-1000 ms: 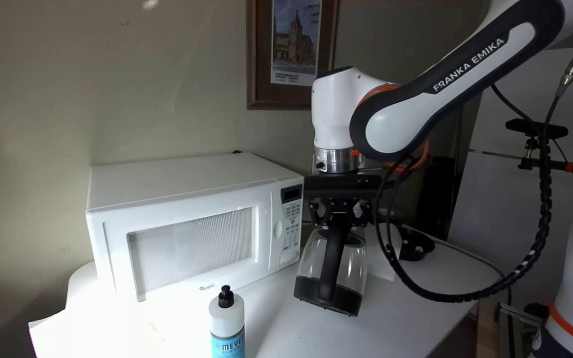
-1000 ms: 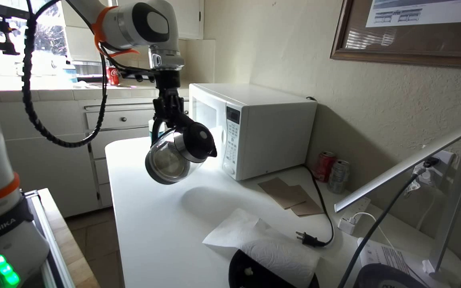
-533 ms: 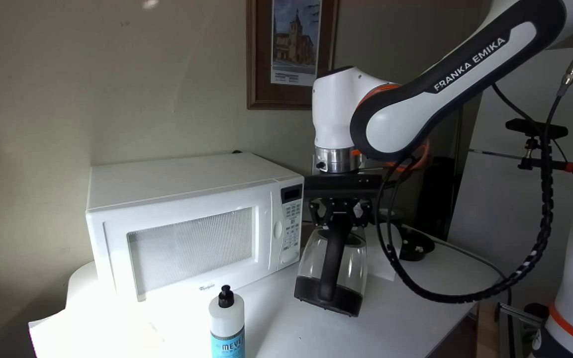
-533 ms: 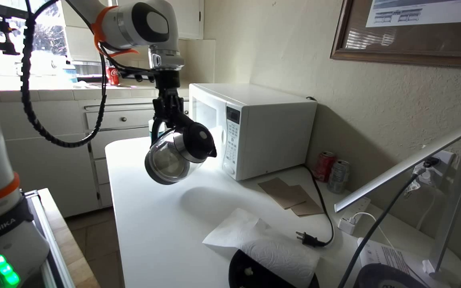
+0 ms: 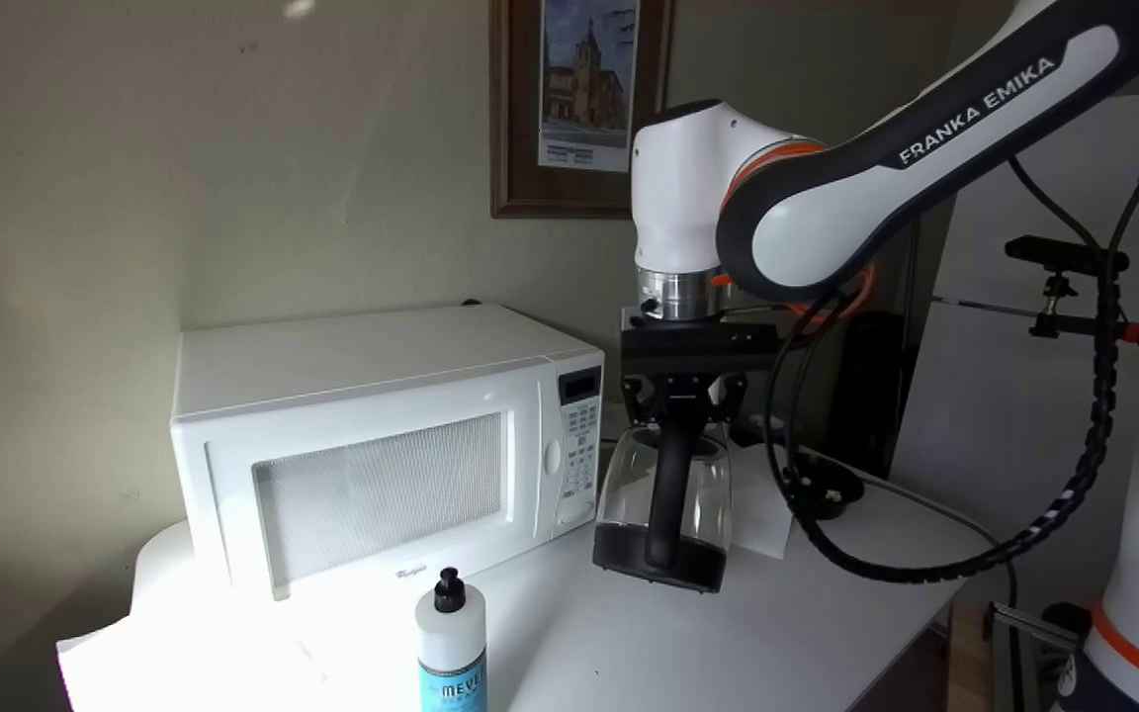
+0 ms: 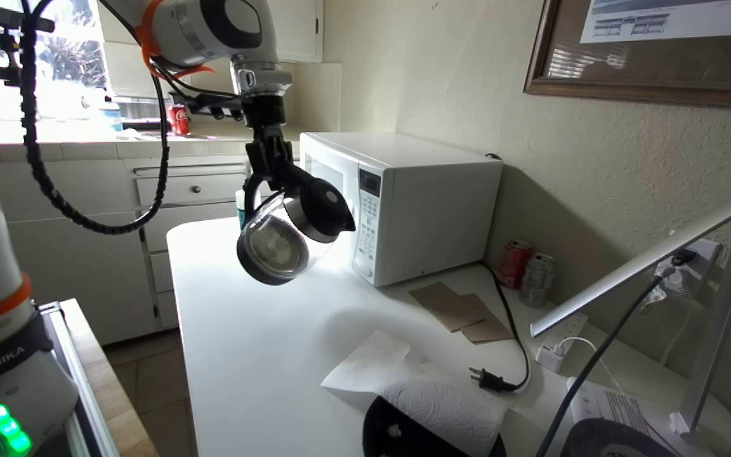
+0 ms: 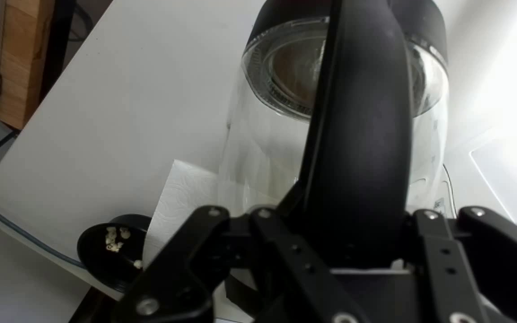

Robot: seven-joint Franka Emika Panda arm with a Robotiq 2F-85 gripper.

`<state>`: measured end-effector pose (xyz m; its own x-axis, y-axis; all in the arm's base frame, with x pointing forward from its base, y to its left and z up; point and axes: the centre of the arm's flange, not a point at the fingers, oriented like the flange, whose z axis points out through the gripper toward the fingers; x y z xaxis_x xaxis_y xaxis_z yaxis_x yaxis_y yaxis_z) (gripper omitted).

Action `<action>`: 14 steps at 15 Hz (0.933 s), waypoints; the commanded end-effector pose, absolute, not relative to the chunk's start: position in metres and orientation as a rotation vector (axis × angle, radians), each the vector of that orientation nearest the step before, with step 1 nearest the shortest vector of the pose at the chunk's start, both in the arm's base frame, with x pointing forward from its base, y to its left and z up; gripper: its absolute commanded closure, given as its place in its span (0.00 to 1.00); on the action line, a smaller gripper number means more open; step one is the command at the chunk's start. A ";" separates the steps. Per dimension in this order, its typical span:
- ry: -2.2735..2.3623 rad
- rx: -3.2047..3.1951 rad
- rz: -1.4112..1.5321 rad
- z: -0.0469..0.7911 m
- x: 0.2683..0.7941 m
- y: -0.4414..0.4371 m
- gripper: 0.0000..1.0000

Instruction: Put the kettle on top of the microwave.

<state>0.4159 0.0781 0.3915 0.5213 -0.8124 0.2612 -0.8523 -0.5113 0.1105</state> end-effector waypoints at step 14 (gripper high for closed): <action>-0.829 2.572 0.377 0.539 0.393 0.039 0.76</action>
<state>0.3934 0.0394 0.5394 0.7863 -0.4940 0.3711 -0.6046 -0.7387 0.2979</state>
